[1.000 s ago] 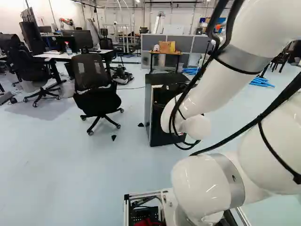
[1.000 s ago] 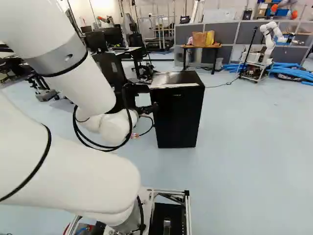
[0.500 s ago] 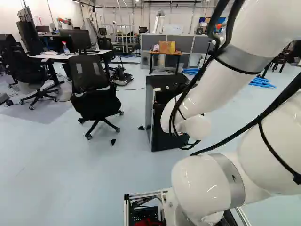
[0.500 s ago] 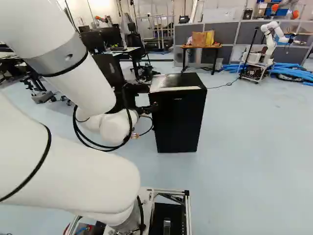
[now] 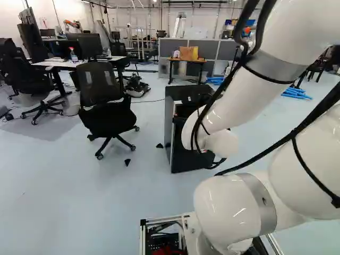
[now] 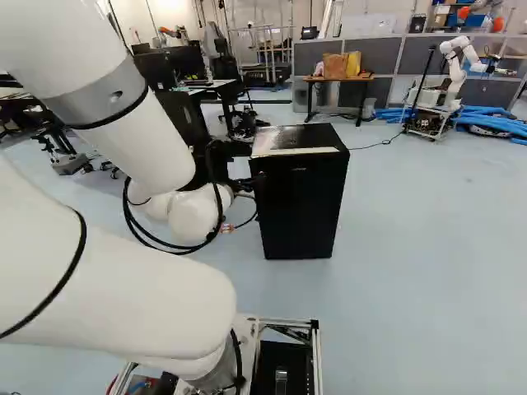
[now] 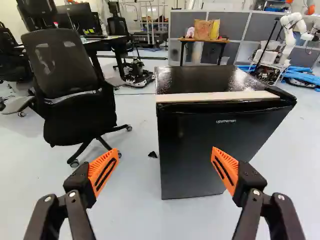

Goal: Grab a drink from the fridge

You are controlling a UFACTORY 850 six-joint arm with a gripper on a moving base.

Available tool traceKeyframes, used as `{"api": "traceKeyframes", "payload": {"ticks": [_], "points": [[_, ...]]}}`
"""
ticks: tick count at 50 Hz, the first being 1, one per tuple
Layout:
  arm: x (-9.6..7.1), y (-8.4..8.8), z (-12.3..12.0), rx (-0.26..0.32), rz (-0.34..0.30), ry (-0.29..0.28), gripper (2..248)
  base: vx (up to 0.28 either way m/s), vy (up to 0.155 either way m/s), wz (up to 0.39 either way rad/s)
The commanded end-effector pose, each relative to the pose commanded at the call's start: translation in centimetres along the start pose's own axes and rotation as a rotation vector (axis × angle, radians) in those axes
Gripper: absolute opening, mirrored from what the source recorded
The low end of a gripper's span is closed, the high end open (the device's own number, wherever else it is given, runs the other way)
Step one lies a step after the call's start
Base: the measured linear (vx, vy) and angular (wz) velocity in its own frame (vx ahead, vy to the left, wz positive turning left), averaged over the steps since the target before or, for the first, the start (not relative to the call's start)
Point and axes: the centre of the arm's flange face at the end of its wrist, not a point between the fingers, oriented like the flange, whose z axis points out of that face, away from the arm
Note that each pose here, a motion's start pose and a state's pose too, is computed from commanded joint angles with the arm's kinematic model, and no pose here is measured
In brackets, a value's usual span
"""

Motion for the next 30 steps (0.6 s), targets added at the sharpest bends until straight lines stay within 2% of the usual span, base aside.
{"api": "traceKeyframes", "payload": {"ticks": [16, 30], "points": [[0.16, 0.23, 0.04, -0.038, 0.034, 0.015, 247, 0.0, 0.0, 0.0], [0.52, -0.21, 0.43, -0.035, 0.041, 0.031, 247, 0.0, 0.0, 0.0]]}}
